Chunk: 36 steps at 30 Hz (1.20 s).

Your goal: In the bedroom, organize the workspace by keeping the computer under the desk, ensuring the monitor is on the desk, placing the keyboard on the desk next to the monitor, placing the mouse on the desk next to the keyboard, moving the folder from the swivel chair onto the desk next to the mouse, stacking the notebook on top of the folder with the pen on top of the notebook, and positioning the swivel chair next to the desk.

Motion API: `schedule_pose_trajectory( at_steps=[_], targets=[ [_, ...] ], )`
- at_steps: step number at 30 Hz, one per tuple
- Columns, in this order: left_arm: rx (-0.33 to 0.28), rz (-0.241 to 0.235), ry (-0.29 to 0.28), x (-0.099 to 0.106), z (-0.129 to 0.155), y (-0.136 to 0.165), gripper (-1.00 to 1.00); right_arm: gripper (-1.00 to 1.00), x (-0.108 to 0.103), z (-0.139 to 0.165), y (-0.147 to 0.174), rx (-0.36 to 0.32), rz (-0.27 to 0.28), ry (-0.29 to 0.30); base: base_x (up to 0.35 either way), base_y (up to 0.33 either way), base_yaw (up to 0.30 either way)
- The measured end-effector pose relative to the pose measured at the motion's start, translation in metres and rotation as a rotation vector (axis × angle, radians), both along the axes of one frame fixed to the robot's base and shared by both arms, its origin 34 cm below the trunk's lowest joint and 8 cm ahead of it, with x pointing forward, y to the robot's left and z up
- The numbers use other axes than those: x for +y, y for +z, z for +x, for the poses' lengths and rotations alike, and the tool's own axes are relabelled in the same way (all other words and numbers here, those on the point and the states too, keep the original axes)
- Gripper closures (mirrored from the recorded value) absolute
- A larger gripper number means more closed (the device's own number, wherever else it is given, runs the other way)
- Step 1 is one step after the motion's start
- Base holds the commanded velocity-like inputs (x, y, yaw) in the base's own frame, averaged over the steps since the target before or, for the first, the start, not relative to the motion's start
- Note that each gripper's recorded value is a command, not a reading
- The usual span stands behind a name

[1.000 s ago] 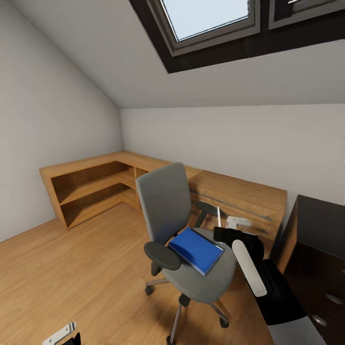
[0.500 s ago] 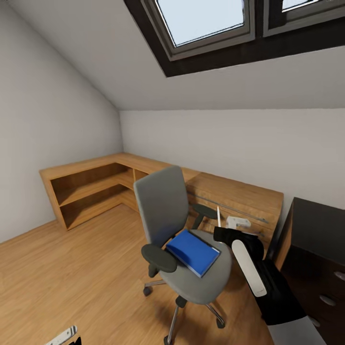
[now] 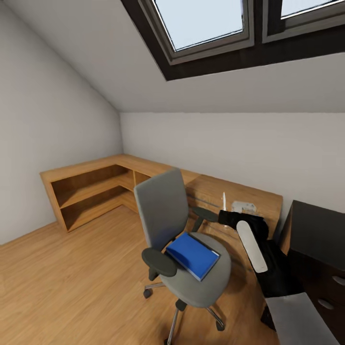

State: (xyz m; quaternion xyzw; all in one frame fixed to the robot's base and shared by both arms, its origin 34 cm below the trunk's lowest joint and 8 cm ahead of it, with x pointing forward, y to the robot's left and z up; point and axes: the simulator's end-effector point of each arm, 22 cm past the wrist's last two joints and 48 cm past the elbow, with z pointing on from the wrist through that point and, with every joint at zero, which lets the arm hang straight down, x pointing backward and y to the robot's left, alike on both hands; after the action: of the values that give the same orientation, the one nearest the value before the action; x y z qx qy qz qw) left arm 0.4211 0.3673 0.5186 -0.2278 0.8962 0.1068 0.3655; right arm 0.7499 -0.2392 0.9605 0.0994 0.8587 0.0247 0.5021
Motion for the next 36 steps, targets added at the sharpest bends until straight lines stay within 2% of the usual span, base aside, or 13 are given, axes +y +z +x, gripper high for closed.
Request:
schedule_pose_trajectory(
  at_steps=[2, 6, 11, 15, 20, 21, 24, 25, 31, 36],
  targets=[
    [0.007, 0.001, -0.009, -0.002, -0.002, 0.002, -1.00, 1.00, -0.020, 0.021, 0.020, 0.012, 0.022, -0.039, 0.000, 0.000, 0.000],
    [0.052, -0.014, -0.023, -0.010, -0.018, -0.005, -1.00, 1.00, -0.051, 0.032, 0.022, 0.053, 0.082, -0.106, 0.000, 0.000, 0.000],
    [0.076, -0.020, -0.039, -0.017, -0.027, -0.003, -1.00, 1.00, -0.067, 0.033, 0.014, 0.095, 0.088, -0.137, 0.000, 0.000, 0.000],
    [0.082, -0.018, -0.043, -0.017, -0.029, 0.002, -1.00, 1.00, -0.082, 0.032, 0.021, 0.096, 0.077, -0.155, 0.000, 0.000, -0.024],
    [0.107, -0.029, -0.046, -0.022, -0.039, 0.004, -1.00, 1.00, -0.087, 0.028, 0.019, 0.111, 0.074, -0.162, 0.000, 0.000, -0.238],
    [0.083, -0.018, -0.049, -0.021, -0.036, 0.007, -1.00, 1.00, -0.108, 0.025, 0.019, 0.114, 0.049, -0.188, 0.000, 0.000, -0.284],
    [0.043, -0.002, -0.051, -0.019, -0.030, 0.013, -1.00, 1.00, -0.134, 0.021, 0.012, 0.134, 0.037, -0.222, 0.000, 0.000, -0.290],
    [0.026, 0.006, -0.051, -0.018, -0.028, 0.016, -1.00, 1.00, -0.152, 0.017, -0.004, 0.168, 0.044, -0.244, 0.000, 0.000, -0.292],
    [0.025, 0.008, -0.053, -0.020, -0.034, 0.013, -1.00, 1.00, -0.160, 0.016, -0.012, 0.177, 0.052, -0.257, 0.000, -0.166, -0.293],
    [-0.006, 0.025, -0.052, -0.017, -0.035, 0.016, -1.00, 1.00, -0.166, 0.015, -0.013, 0.177, 0.033, -0.267, 0.000, -0.297, -0.294]
  ],
)
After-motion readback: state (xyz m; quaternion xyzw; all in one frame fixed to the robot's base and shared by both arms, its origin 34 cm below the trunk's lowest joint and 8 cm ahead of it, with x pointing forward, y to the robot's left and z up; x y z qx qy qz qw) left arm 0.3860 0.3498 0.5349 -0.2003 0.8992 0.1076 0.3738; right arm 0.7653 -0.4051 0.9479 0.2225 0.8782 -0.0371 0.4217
